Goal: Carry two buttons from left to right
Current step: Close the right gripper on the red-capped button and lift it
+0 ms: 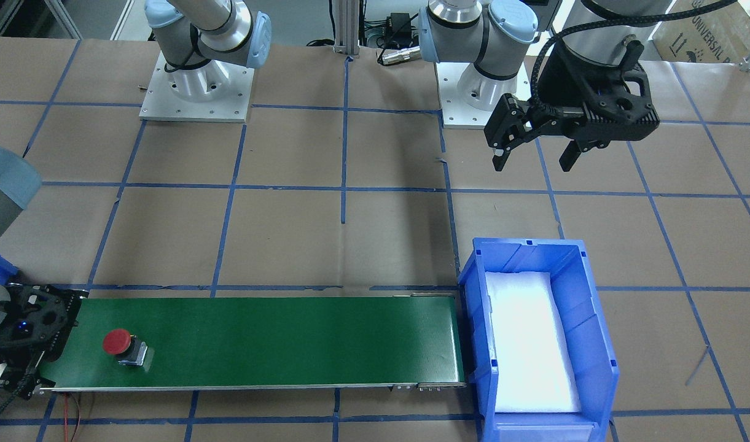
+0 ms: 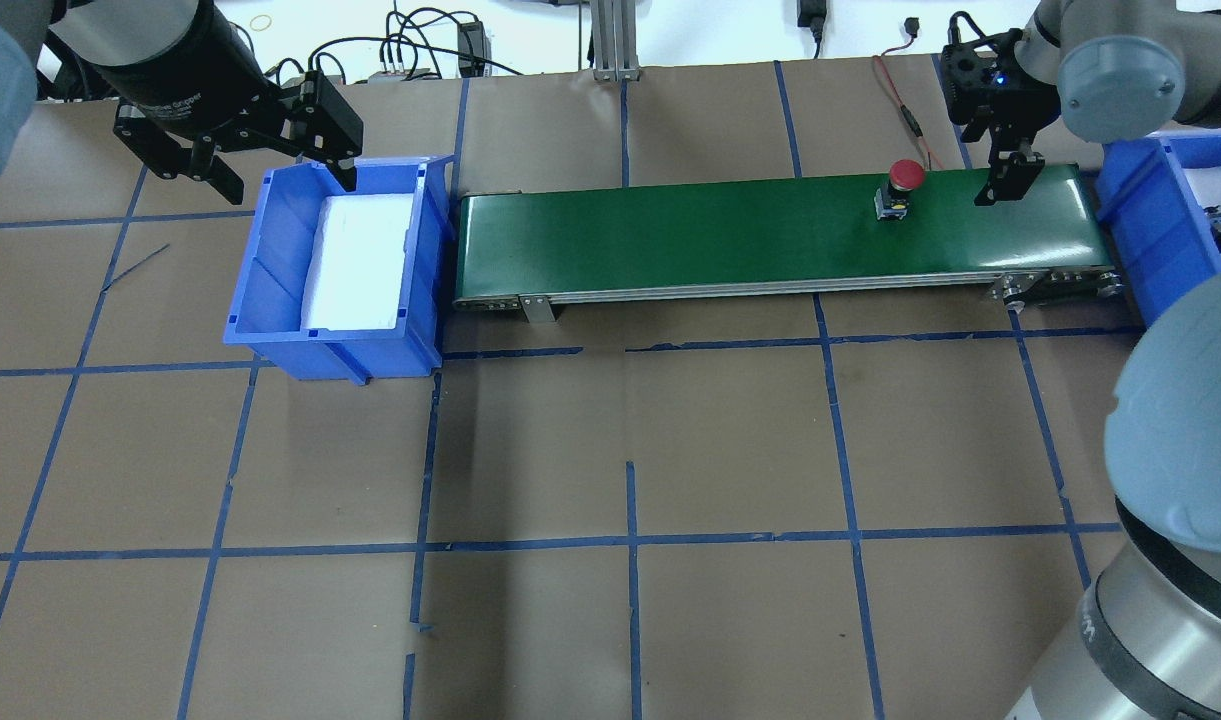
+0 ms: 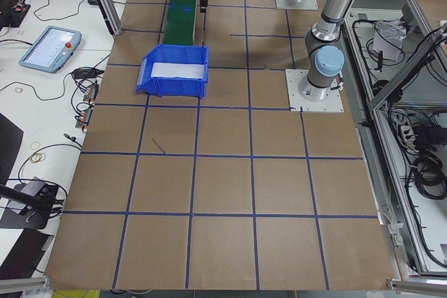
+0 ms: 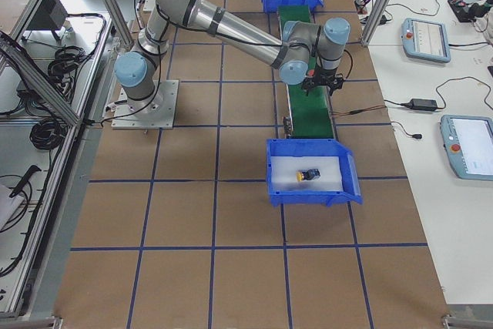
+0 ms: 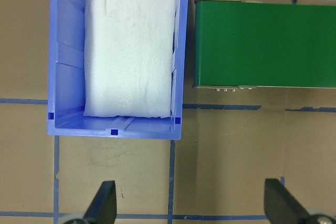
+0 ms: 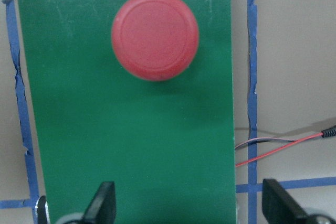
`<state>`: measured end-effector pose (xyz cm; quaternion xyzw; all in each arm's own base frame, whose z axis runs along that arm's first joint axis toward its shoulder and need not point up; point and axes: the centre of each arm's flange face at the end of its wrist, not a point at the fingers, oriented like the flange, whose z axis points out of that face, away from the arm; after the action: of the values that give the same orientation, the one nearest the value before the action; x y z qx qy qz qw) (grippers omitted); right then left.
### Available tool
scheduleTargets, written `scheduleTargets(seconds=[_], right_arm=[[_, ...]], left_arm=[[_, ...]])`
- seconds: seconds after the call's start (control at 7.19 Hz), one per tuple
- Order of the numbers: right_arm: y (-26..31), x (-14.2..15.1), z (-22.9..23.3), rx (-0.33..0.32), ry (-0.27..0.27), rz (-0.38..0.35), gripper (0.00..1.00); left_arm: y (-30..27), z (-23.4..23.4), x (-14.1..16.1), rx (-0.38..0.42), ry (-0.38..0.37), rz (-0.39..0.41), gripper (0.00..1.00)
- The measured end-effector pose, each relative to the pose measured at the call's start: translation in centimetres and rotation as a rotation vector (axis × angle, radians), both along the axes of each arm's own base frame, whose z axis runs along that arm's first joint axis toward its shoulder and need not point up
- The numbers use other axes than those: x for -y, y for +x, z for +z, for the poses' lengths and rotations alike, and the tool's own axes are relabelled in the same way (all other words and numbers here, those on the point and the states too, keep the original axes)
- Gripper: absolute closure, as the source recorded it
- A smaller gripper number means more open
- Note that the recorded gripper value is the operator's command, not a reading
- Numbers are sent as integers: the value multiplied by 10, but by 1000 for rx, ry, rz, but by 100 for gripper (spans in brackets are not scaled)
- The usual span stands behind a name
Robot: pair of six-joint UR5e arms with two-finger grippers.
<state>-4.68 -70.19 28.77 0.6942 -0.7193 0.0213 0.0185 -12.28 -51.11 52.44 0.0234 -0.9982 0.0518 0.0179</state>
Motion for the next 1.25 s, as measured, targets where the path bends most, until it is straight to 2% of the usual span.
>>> scheduleTargets(seconds=[0.83,1.25], right_arm=[[-4,-1,1,-30,5,1,0],[-3,0,0,-21,0,4,0]], left_arm=[[0,1,0,0,-2,1,0],[0,1,0,0,-3,1,0]])
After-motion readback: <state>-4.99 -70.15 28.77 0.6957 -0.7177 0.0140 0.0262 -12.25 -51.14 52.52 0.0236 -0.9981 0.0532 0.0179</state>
